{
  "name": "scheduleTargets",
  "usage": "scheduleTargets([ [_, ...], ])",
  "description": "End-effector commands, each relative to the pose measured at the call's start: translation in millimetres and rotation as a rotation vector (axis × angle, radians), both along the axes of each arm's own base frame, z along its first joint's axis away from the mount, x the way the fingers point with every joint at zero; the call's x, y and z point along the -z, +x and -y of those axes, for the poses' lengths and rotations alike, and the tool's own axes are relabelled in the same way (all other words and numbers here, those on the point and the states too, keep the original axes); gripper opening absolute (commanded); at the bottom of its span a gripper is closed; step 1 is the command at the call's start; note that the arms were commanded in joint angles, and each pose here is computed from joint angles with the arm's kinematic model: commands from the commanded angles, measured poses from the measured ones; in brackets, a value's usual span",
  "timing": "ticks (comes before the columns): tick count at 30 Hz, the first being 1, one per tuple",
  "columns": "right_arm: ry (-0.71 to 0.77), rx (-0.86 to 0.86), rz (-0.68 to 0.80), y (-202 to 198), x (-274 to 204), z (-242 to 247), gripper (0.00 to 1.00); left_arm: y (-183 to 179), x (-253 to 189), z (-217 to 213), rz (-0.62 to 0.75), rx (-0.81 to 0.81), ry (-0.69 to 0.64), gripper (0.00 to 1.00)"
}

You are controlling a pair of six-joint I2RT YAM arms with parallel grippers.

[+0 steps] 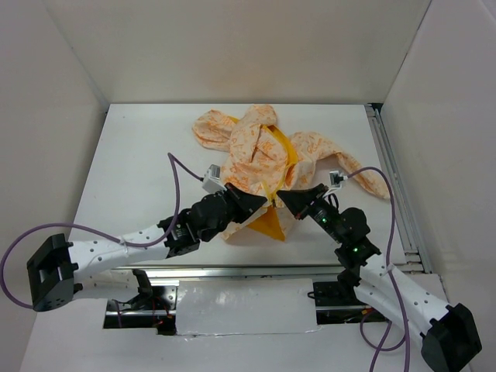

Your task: Zip up the jacket

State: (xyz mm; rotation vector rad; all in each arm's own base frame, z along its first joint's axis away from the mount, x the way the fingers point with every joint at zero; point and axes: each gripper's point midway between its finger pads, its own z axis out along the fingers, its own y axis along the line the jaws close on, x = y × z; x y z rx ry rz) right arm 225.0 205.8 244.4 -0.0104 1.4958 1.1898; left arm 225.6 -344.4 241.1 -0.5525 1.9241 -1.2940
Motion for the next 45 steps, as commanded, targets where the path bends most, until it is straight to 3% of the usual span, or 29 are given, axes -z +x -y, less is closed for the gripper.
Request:
scheduleTargets([
  [1, 0.09, -0.023, 0.135, -11.1, -41.3, 0.4, 0.0, -7.8, -26.1, 5.8, 0.055, 0.052, -0.069, 0.0],
  [16, 0.126, 0.108, -0.029, 5.9, -39.1, 15.8, 0.0, -8.7, -4.3, 21.5, 0.134, 0.147, 0.096, 0.0],
  [25, 0.108, 0.241, -0.113, 27.7, -24.7, 29.6, 0.0, -41.5, 0.8, 17.1, 0.31, 0.342, 0.14, 0.0],
  [29, 0.1, 0.283, -0.107, 30.9, -27.3, 37.1, 0.0, -51.6, 25.6, 10.6, 0.274, 0.4, 0.225, 0.0],
  [32, 0.09, 0.314, -0.09, 33.0, -26.2, 43.1, 0.0, -67.1, 28.3, 10.3, 0.273, 0.473, 0.207, 0.0],
  [38, 0.035, 0.338, -0.066, 33.3, -18.8, 49.2, 0.0, -92.1, 18.3, 8.1, 0.398, 0.613, 0.188, 0.0],
  [41, -0.024, 0.278, -0.032, 26.0, -20.6, 41.0, 0.0, -86.0, 23.6, 7.5, 0.38, 0.591, 0.221, 0.0],
  [45, -0.083, 0.07, -0.045, 2.1, -8.9, 12.6, 0.0, -62.5, 27.8, 9.9, 0.32, 0.493, 0.276, 0.0],
])
